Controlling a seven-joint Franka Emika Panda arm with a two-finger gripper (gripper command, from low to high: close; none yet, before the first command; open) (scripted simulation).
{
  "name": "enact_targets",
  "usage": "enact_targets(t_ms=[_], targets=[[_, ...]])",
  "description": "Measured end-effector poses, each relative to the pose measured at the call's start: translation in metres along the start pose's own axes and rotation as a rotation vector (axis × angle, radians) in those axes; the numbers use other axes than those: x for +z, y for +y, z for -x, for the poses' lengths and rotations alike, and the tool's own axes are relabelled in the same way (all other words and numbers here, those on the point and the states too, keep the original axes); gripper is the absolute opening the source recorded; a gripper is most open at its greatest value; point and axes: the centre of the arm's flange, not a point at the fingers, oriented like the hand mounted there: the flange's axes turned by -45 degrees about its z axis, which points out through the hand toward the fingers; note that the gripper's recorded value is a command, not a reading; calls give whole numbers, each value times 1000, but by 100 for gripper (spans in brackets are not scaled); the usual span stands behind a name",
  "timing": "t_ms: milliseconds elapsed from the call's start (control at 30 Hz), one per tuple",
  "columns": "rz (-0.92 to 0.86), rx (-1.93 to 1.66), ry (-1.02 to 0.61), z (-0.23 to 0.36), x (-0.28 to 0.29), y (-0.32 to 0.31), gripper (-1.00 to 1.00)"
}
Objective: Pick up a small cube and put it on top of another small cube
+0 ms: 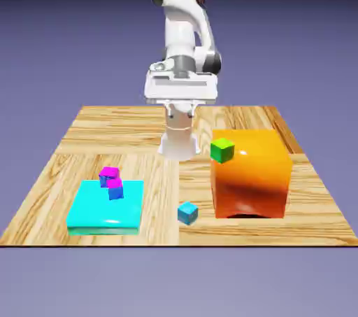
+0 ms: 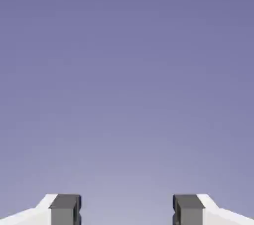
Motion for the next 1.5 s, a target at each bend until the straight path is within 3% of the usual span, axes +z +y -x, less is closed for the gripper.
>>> enact_targets(t_ms=[333, 700, 1267, 1333, 1433, 1467, 1500], targets=[[47, 202, -466, 3, 112, 18, 0], [39, 458, -973, 45, 225, 36, 0], [-161, 811, -1730, 131, 336, 55, 0], [-165, 814, -1738, 132, 337, 55, 0], [-165, 815, -1738, 178, 346, 29, 0], [-165, 814, -1738, 185, 346, 25, -100], [-165, 814, -1738, 185, 346, 25, -100]])
